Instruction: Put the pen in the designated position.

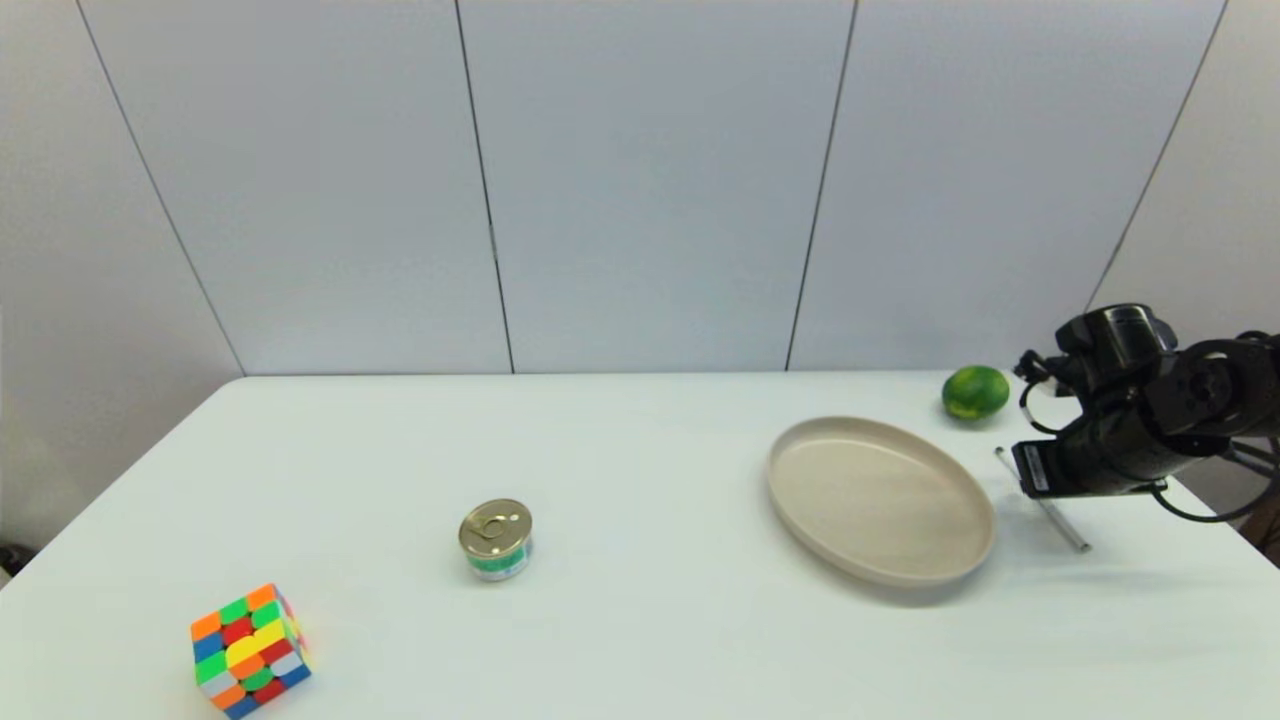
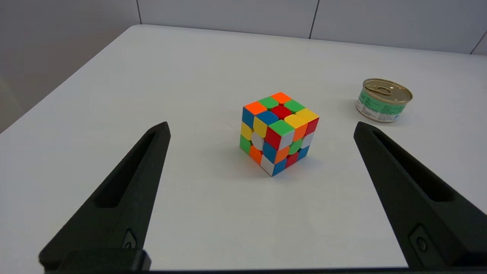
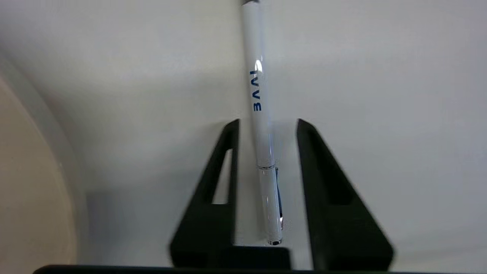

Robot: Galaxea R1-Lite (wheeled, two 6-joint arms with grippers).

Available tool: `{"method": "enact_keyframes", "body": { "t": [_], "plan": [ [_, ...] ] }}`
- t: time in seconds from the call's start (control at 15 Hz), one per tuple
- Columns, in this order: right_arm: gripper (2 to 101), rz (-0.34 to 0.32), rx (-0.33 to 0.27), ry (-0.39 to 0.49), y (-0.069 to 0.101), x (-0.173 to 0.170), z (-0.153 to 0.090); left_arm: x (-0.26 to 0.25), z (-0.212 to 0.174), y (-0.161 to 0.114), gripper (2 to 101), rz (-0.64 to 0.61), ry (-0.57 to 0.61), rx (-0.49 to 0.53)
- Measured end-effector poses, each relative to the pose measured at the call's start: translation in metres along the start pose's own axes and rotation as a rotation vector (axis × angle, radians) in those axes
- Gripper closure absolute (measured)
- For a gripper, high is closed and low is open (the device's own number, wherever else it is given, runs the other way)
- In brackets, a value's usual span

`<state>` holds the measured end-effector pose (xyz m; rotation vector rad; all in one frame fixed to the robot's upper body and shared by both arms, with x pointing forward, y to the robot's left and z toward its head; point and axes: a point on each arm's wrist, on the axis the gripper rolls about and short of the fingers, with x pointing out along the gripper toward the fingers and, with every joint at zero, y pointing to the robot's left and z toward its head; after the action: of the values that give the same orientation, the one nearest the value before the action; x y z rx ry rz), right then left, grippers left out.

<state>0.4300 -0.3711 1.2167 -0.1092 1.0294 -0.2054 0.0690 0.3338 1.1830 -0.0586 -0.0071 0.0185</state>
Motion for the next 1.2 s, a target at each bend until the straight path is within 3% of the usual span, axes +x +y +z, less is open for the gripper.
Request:
{"method": "enact_keyframes", "body": {
  "t": [0.2, 0.53, 0.87, 1.2],
  "plan": [
    [46.6, -0.003, 0.001, 0.002, 0.000, 0.001, 0.001, 0.000, 0.000, 0.000, 5.3, 0.001, 0.000, 0.000],
    [26.3, -0.010, 0.010, 0.001, -0.004, 0.002, 0.001, 0.000, 0.000, 0.000, 5.3, 0.001, 0.000, 0.000],
    [16.1, -0.039, 0.028, -0.042, -0.013, -0.016, 0.003, 0.000, 0.000, 0.000, 5.3, 0.001, 0.000, 0.001],
    [10.5, -0.051, 0.034, -0.156, -0.022, -0.069, -0.002, 0.000, 0.000, 0.000, 5.3, 0.001, 0.000, 0.000]
  ]
}}
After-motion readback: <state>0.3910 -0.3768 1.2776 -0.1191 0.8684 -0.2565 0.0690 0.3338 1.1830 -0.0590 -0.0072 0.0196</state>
